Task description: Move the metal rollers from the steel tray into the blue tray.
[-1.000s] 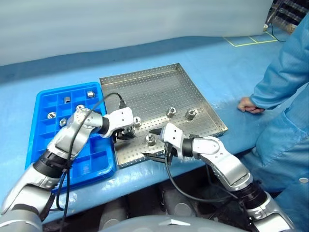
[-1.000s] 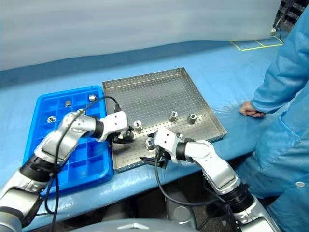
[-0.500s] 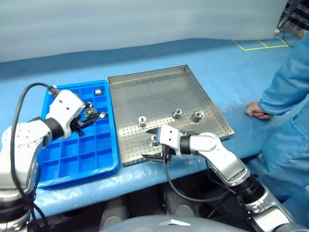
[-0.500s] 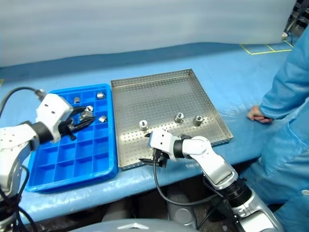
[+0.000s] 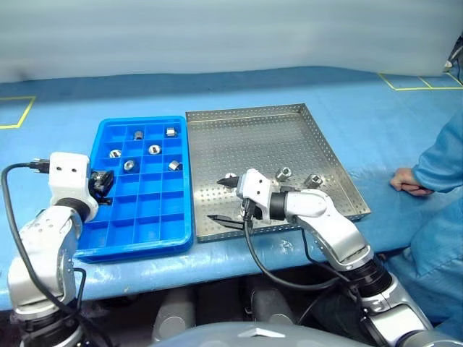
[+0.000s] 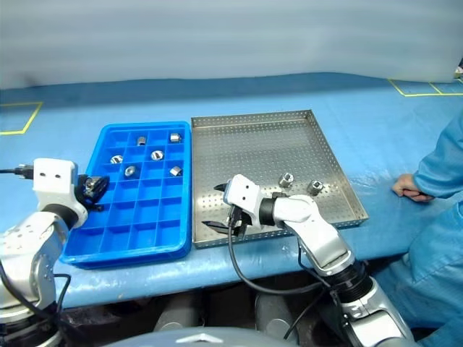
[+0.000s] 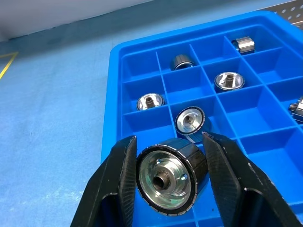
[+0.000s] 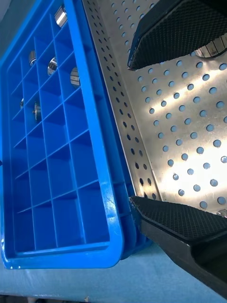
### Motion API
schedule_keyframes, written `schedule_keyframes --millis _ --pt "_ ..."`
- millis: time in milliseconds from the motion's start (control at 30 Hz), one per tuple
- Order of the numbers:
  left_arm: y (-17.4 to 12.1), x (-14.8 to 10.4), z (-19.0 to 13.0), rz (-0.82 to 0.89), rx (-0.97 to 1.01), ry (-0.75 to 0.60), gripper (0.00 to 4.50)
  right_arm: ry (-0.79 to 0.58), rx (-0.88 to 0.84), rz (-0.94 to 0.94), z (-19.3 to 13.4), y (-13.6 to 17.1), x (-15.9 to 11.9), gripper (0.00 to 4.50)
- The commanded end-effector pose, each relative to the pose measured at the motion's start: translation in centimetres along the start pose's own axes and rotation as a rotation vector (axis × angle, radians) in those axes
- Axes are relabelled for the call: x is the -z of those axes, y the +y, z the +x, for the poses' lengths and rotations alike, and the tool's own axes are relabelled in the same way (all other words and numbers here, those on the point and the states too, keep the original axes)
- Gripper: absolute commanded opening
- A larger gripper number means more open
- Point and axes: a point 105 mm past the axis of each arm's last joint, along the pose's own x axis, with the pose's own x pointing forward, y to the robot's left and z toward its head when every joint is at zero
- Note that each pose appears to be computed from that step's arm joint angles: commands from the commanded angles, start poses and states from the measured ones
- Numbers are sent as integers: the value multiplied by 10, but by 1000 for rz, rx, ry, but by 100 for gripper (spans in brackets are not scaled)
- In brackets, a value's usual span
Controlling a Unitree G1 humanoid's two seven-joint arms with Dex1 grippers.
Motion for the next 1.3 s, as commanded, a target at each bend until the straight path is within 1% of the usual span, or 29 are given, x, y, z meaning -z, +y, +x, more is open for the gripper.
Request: schedule_keyframes --millis 33,67,133,167,267,333,400,467,533,567,667,767,867,1000,1067,1167,1300 --pt "2 -7 2 34 -17 -23 186 -41 38 -15 -5 -6 -12 450" --pt "2 -5 3 44 -11 -16 186 -42 45 -13 -6 -7 -12 450" --pt "4 -3 4 51 -33 -4 261 -40 58 -9 -8 -8 -11 450" --pt "7 -3 4 56 -52 -3 284 -39 62 -8 -8 -8 -11 450" --pt "12 -8 4 47 -92 -29 387 -36 88 -1 -10 -12 -9 450" --pt "11 -17 5 25 -95 -76 445 -32 106 1 -11 -15 -8 450" --pt "6 -26 6 -7 -71 -118 445 -31 116 1 -12 -16 -8 450" --pt "-26 -43 8 -37 100 -196 445 -22 128 -2 -14 -17 -7 450" --pt "-67 -56 7 -23 324 -234 445 -6 146 -5 -19 -21 -4 450" --pt "-86 -58 5 13 427 -230 445 3 155 -5 -22 -23 -3 450" --pt "-128 -55 1 136 659 -199 445 32 182 -12 -31 -28 1 450" --pt "-157 -50 3 243 791 -153 445 55 225 -27 -39 -35 4 450" --pt "-168 -43 16 306 810 -102 445 59 259 -28 -44 -37 4 450" --pt "-178 -31 33 332 830 -30 445 50 281 -17 -45 -33 4 450" --pt "-179 -23 44 344 809 6 445 48 289 -8 -46 -30 5 450" --pt "-180 -18 52 330 806 34 445 42 300 0 -46 -28 5 450" --pt "-189 -11 53 267 871 54 445 37 300 2 -44 -25 5 450"
